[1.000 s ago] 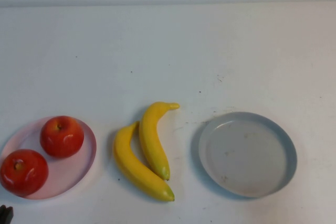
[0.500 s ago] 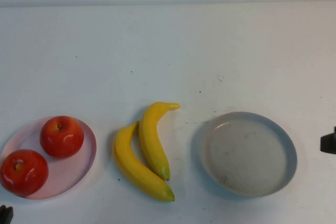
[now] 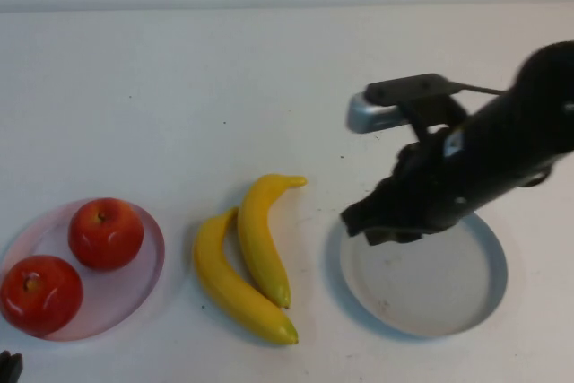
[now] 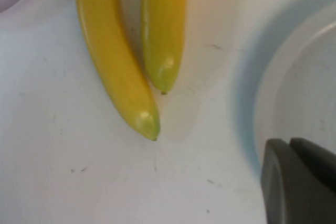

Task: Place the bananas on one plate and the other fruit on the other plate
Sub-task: Put another type of fruit in the right plate

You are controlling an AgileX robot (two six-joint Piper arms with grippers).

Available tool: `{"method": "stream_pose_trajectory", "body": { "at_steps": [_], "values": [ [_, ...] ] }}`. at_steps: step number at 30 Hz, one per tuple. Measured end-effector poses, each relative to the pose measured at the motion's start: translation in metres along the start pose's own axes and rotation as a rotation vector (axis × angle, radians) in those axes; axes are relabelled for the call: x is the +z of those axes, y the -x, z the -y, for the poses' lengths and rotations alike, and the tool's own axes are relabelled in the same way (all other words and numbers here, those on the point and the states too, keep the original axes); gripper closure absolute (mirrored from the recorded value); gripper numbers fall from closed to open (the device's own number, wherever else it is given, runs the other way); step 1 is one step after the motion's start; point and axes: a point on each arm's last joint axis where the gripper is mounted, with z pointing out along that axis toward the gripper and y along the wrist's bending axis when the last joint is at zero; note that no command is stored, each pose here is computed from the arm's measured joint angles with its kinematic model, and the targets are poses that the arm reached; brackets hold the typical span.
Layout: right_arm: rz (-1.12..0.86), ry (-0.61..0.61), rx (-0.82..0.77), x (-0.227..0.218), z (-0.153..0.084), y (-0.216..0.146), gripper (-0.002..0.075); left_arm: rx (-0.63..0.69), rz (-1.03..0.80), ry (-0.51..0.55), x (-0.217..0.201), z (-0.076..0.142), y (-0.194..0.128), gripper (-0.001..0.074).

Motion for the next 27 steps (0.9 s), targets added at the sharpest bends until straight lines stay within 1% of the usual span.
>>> {"method": "stream_pose_trajectory", "body": {
  "at_steps": [5,7,9,12,14,16,20,27],
  "values": [
    [-0.076,-0.017,-0.097,0.036,-0.04,0.028,0.0736,0.002,0.0,0.001,0.0,0.0,0.0,0.0733],
    [-0.112,-0.013,-0.122,0.051,-0.053,0.037,0.0704,0.002,0.0,0.001,0.0,0.0,0.0,0.0733],
    [-0.141,-0.012,-0.134,0.065,-0.061,0.046,0.0636,0.002,0.0,0.001,0.0,0.0,0.0,0.0733],
    [-0.167,-0.01,-0.13,0.079,-0.067,0.058,0.0498,0.003,0.0,0.001,0.0,0.0,0.0,0.0733],
    [-0.183,-0.021,-0.099,0.09,-0.068,0.066,0.041,0.003,0.0,0.001,0.0,0.0,0.0,0.0733],
    [-0.193,-0.034,-0.071,0.099,-0.068,0.072,0.0364,0.003,0.0,0.001,0.0,0.0,0.0,0.0733],
    [-0.185,-0.051,-0.043,0.115,-0.069,0.085,0.0332,0.003,0.0,0.001,0.0,0.0,0.0,0.0733],
    [-0.167,-0.078,-0.005,0.141,-0.068,0.098,0.0325,0.003,0.0,0.001,0.0,0.0,0.0,0.0733]
  ]
}}
